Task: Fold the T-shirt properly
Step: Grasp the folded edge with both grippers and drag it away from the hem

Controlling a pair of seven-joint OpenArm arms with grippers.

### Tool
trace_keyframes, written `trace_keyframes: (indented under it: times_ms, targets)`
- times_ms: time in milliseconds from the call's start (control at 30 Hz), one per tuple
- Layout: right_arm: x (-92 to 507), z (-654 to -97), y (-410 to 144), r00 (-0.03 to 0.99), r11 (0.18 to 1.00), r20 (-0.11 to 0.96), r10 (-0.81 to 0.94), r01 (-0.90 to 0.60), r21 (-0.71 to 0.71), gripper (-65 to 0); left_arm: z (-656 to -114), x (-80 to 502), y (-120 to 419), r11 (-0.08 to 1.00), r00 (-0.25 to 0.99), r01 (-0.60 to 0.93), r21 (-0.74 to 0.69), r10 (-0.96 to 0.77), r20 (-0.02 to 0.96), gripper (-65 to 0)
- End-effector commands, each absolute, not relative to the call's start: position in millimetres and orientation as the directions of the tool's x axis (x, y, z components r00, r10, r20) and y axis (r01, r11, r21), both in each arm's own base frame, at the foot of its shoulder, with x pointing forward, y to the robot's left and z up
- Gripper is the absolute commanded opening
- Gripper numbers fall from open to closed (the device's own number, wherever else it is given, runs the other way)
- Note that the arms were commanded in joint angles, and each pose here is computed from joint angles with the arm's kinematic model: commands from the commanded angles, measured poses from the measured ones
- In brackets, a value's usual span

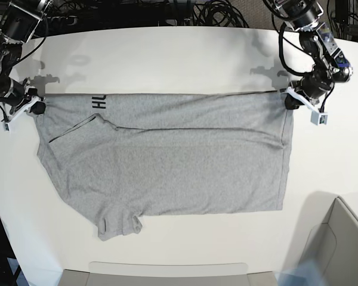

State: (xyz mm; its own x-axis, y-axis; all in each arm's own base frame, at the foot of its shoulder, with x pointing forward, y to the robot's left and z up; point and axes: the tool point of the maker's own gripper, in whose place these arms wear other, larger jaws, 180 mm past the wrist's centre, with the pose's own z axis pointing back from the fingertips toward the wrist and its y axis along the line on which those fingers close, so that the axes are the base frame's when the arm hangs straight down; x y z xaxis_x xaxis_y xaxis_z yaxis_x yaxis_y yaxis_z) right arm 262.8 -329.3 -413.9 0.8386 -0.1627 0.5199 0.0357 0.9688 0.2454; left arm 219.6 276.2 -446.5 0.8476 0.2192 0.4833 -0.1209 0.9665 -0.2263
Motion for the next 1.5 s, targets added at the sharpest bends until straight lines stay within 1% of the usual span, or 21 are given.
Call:
trace_keyframes:
  times_ms: [0,167,267,367,500,800,933,1067,1200,1433,1467]
  targets:
    - [251,-416,-331,0.864,0.977,0.487,-0.126,0.022,0.213,-65.0,-456,191,289,0.980,0.903,-0.134,-0.145,0.181,0.389,-65.0]
    - [225,-421,-311,0.876,0.980,0.475,-0.086,-0.012,0.200,-65.0,-458,160,293,0.986,0.921,-0.128,-0.103,0.156,0.357,-65.0]
    - [209,-426,-300,0.885,0.979,0.459,-0.076,-0.022,0.204,-65.0,-462,140,294,0.987,0.934,-0.129,-0.092,0.152,0.322,-65.0]
    - [193,-433,-292,0.897,0.977,0.435,-0.076,-0.020,0.212,-65.0,-462,123,308,0.983,0.929,-0.171,-0.072,0.185,0.322,-65.0]
    - [176,-440,-292,0.913,0.977,0.400,-0.079,-0.009,0.214,-65.0,-462,103,320,0.979,0.926,-0.201,-0.046,0.205,0.318,-65.0]
    - [145,-450,-295,0.938,0.978,0.337,-0.075,0.004,0.208,-65.0,-469,63,327,0.979,0.951,-0.204,-0.017,0.202,0.236,-65.0]
    - [131,-454,-295,0.948,0.978,0.309,-0.077,0.011,0.208,-65.0,-465,46,340,0.970,0.945,-0.244,0.010,0.236,0.225,-65.0]
    - [119,-454,-302,0.957,0.981,0.283,-0.065,0.010,0.191,-65.0,-462,43,346,0.970,0.947,-0.243,0.025,0.232,0.220,-65.0]
    - [108,-457,-303,0.964,0.982,0.258,-0.065,0.016,0.189,-65.0,-464,30,346,0.971,0.955,-0.238,0.032,0.227,0.192,-65.0]
    - [108,-457,-302,0.963,0.982,0.261,-0.065,0.016,0.187,-65.0,-462,34,347,0.971,0.951,-0.235,0.033,0.223,0.215,-65.0]
    - [108,-457,-302,0.963,0.982,0.262,-0.064,0.015,0.186,-65.0,-461,35,347,0.972,0.951,-0.233,0.034,0.220,0.219,-63.4]
